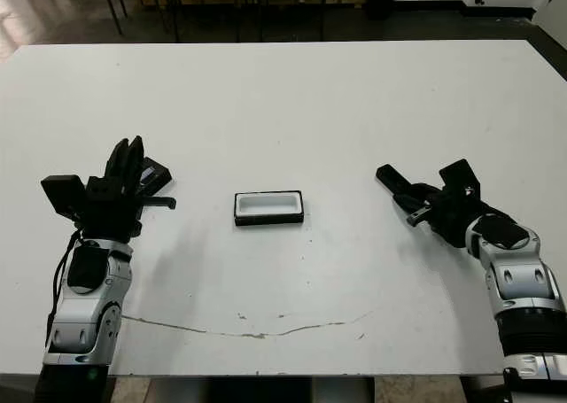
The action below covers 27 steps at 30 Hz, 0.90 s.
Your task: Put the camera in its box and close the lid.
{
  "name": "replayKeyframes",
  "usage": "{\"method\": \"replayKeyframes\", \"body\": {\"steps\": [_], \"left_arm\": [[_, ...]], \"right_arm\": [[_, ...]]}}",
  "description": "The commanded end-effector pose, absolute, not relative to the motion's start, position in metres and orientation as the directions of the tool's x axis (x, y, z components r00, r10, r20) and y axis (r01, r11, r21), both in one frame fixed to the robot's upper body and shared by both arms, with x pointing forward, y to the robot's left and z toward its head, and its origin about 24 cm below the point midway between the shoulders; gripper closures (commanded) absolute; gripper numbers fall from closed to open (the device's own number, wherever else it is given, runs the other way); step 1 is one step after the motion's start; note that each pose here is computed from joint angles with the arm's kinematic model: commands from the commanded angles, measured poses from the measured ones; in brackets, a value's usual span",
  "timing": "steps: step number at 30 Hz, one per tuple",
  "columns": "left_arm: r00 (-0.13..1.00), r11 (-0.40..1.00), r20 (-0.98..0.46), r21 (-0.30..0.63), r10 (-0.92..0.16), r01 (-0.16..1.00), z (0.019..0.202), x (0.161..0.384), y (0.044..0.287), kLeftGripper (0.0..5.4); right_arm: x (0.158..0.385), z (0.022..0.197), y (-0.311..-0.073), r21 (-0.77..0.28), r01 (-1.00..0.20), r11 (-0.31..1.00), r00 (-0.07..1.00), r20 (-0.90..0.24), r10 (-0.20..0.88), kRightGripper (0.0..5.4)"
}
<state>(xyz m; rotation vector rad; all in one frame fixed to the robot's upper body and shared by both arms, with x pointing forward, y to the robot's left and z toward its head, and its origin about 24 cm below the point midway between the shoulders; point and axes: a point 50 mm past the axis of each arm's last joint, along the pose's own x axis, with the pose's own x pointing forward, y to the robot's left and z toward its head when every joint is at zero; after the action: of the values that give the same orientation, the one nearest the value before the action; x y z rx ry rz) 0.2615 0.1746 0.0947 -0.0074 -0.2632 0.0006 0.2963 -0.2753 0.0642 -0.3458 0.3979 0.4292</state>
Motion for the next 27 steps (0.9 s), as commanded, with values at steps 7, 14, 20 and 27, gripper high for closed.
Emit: {"method": "replayKeyframes", "body": {"steps": [7,14,20,27], "left_arm": [[0.974,1.000,0.225,0.005,0.009,-0.010,0.087,0.258,0.178,5.40],[0.974,1.000,0.225,0.008,0.013,-0.015,0.087,0.259,0.179,5.40],[0.973,1.000,0.231,0.010,0.008,-0.011,0.089,0.259,0.180,5.40],[0.971,1.000,0.238,0.014,0.006,-0.009,0.091,0.260,0.178,5.40]], "right_arm": [[0.303,0.077,-0.282,-0.255,-0.603,0.756,0.746,-0.515,0.422,5.33],[0.312,0.100,-0.276,-0.223,-0.637,0.738,0.743,-0.433,0.510,5.33],[0.320,0.125,-0.253,-0.147,-0.690,0.709,0.721,-0.232,0.653,5.33],[0.327,0.150,-0.206,-0.140,-0.806,0.575,0.592,-0.176,0.787,5.33]]}}
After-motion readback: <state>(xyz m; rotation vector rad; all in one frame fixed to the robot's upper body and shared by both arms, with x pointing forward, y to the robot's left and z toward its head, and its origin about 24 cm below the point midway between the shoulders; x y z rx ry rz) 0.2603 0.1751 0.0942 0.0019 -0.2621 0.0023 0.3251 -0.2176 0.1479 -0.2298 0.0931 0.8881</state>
